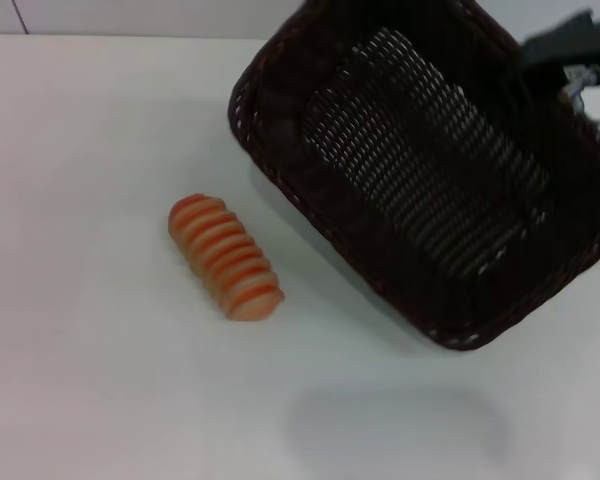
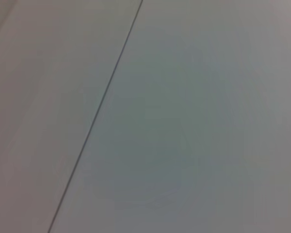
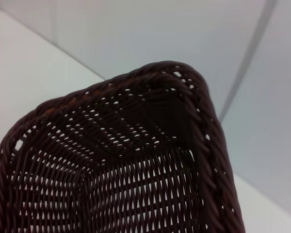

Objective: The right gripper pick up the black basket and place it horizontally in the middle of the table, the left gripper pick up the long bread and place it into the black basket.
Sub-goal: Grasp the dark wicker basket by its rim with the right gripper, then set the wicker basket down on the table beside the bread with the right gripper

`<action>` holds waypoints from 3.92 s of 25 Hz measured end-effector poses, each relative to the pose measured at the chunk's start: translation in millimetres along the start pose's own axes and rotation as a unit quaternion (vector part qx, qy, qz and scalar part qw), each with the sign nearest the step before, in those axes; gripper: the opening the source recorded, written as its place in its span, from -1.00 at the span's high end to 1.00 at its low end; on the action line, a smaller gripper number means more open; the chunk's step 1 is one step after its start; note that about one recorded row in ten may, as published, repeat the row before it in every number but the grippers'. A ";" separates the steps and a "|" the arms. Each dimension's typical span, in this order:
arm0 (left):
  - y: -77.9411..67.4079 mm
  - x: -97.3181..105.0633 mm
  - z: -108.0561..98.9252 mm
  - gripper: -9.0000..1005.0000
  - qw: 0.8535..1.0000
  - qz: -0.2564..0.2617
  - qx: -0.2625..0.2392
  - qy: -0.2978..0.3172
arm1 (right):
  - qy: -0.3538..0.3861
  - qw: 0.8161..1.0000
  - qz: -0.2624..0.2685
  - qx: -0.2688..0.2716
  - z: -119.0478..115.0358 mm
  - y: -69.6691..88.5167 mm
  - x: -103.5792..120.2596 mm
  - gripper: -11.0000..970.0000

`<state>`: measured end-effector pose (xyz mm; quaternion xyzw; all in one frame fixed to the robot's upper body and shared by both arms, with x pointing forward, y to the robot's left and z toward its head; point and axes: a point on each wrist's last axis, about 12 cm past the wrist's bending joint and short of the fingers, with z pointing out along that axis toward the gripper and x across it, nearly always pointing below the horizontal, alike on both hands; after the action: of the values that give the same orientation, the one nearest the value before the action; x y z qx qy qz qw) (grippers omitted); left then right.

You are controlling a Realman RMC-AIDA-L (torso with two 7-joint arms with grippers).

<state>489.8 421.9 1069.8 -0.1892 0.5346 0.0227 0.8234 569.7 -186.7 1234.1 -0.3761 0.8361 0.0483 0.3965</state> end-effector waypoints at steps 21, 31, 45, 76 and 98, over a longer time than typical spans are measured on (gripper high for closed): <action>-5.4 15.0 -11.6 -0.68 0.998 -0.033 -0.053 0.023 | 0.030 0.932 -0.343 -0.116 -32.7 44.0 -54.0 0.71; -11.3 17.5 -8.0 -0.67 0.998 -0.038 -0.047 0.026 | 0.036 0.926 -0.338 -0.165 -27.2 69.2 -54.0 0.71; -9.6 18.4 -5.5 -0.67 0.997 -0.038 -0.053 0.032 | 0.078 0.926 -0.313 -0.194 -16.0 83.2 -47.4 0.71; -14.9 21.3 -2.1 -0.67 0.997 -0.044 -0.052 0.036 | 0.153 0.908 -0.347 -0.179 15.2 86.4 -46.4 0.73; -14.8 21.9 -4.5 -0.67 0.996 -0.057 -0.053 0.036 | 0.175 0.890 -0.382 -0.179 28.0 100.7 -47.3 0.33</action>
<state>498.8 403.1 1053.0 -0.2637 0.5501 -0.0026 0.7924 539.1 -76.3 1226.3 -0.7332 0.6611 -0.0243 0.1572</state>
